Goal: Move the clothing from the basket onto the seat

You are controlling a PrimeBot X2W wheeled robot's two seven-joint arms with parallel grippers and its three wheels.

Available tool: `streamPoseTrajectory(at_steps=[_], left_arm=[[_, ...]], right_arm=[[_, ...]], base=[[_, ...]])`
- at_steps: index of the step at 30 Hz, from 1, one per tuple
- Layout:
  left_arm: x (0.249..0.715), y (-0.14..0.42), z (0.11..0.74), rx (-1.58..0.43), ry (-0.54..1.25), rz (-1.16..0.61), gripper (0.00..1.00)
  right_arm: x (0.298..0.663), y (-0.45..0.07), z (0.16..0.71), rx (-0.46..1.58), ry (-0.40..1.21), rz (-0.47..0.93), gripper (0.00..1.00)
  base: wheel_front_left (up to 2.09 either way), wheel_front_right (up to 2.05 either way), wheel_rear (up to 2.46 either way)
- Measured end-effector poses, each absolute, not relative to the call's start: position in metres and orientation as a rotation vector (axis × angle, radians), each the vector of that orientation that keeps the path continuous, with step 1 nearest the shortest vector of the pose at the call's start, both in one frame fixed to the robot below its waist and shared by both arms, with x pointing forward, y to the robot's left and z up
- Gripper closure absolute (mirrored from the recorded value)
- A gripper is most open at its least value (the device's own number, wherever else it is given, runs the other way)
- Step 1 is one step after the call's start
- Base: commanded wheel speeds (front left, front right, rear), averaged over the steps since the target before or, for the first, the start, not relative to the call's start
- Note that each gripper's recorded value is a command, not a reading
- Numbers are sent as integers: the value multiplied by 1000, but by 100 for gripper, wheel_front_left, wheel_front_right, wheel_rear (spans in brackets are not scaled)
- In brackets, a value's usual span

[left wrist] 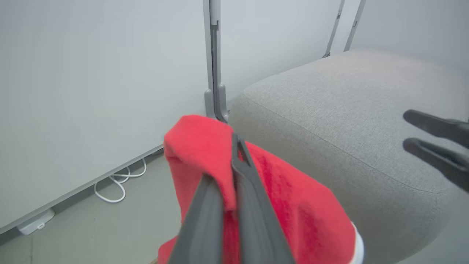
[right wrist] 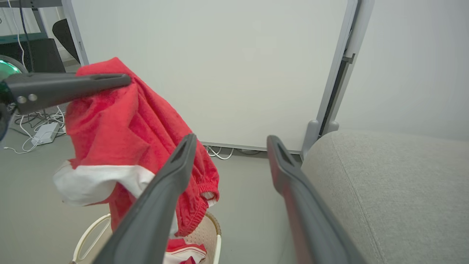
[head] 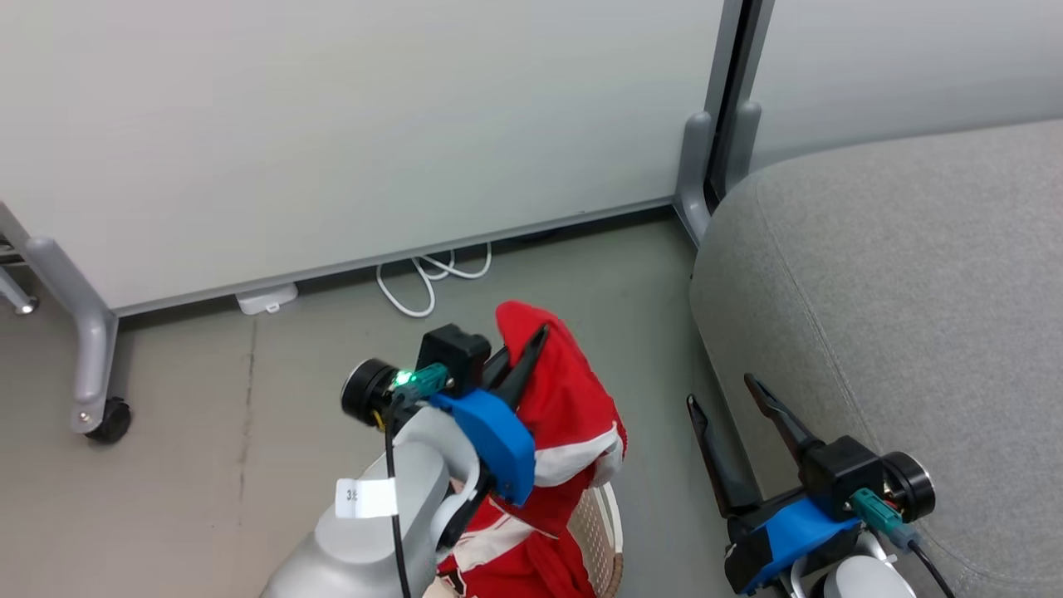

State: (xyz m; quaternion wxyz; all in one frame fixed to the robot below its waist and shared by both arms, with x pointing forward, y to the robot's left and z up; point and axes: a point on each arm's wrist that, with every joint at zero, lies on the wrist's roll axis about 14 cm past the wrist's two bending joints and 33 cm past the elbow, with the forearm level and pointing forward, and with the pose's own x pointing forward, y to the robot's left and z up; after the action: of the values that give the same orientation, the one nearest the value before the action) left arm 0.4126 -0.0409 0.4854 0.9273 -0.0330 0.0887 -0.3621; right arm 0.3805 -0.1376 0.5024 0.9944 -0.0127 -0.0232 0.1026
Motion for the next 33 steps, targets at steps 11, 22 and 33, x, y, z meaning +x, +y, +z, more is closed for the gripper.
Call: streamPoseTrajectory(at_steps=[11,22,33], left_arm=[[420,-63,555,-45,21,-820,100],[419,-69,557,-41,30,-830,100],[420,-71,550,-36,53,-831,100]], right_arm=[[377,-123,511,-29,-65,249,0],[377,-118,510,-34,-56,262,0],[383,-97,506,-92,-35,336,0]], base=[[0,0,0],[0,0,0],[0,0,0]])
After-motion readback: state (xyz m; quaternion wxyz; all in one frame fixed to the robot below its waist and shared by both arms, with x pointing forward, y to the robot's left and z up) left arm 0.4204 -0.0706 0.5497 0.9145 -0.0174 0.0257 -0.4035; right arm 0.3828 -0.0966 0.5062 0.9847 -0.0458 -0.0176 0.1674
